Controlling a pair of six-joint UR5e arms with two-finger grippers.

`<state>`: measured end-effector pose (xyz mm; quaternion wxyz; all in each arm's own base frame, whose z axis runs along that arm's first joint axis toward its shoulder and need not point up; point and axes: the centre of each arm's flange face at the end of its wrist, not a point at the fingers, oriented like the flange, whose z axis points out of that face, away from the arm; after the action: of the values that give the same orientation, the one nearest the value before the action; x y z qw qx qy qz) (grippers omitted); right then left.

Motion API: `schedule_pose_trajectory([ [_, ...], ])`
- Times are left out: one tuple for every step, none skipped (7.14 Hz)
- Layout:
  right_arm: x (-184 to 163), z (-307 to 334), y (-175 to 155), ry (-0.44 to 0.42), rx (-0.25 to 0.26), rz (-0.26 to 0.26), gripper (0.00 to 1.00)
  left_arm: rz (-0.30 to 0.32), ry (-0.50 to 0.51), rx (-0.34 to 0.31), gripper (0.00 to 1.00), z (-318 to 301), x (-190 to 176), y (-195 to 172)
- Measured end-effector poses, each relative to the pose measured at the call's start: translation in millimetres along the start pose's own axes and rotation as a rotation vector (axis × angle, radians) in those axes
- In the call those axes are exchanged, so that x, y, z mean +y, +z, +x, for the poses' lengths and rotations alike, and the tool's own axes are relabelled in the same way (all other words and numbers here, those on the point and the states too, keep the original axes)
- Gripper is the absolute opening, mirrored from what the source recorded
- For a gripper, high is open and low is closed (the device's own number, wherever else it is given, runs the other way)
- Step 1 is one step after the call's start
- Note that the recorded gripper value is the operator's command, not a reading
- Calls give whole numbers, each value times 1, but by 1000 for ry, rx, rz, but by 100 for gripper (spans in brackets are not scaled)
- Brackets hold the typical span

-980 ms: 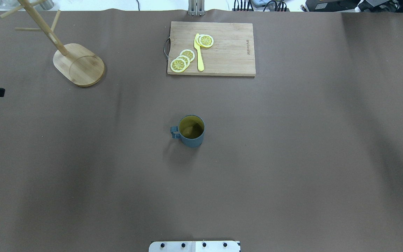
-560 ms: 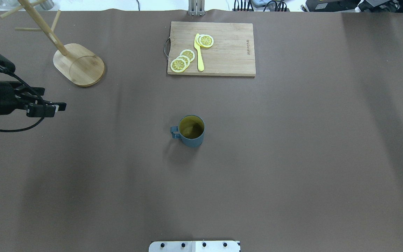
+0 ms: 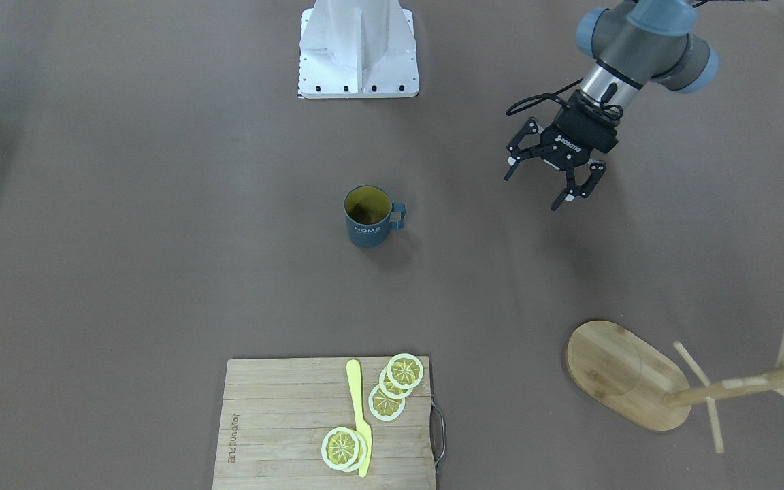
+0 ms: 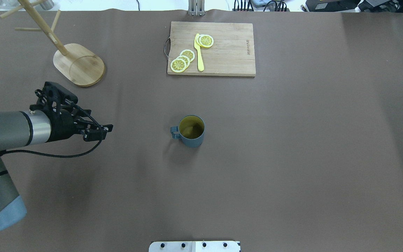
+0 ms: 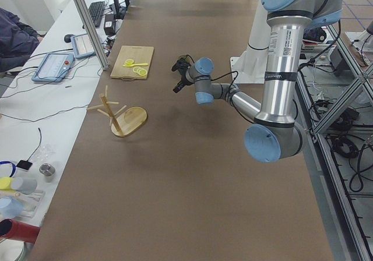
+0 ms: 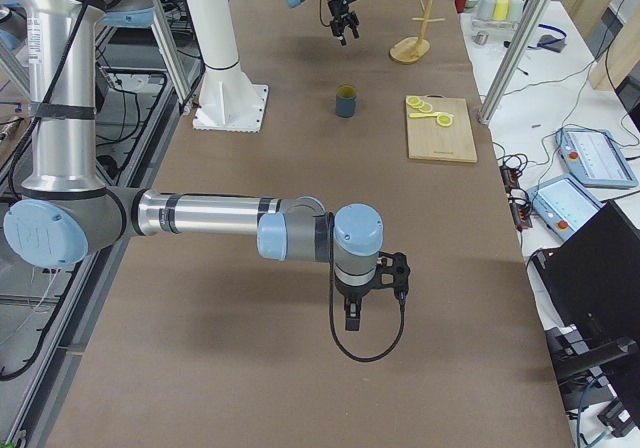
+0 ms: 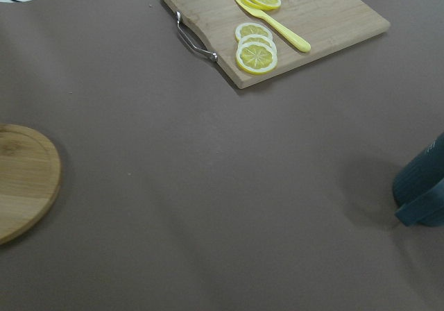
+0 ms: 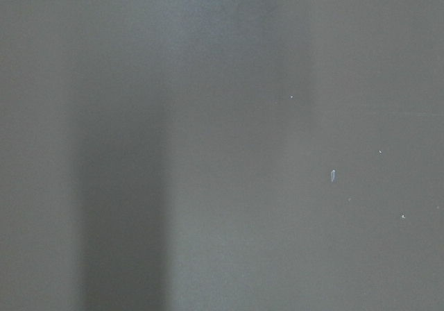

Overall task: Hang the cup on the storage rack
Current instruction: 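Move the left gripper toward the blue mug's handle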

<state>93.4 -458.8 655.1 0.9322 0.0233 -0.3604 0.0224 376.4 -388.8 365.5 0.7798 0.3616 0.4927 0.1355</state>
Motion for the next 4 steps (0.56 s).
schedule_pose_trajectory([
  [1, 6, 7, 20, 1, 13, 100, -5, -11, 9, 99, 21, 5, 16],
  [1, 12, 14, 40, 1, 31, 100, -9, -29, 13, 98, 43, 7, 30],
  [0, 16, 21, 53, -1, 45, 100, 0, -32, 4, 98, 66, 9, 46],
  [0, 18, 25, 58, -3, 52, 100, 9, -29, 1, 98, 87, 9, 64],
])
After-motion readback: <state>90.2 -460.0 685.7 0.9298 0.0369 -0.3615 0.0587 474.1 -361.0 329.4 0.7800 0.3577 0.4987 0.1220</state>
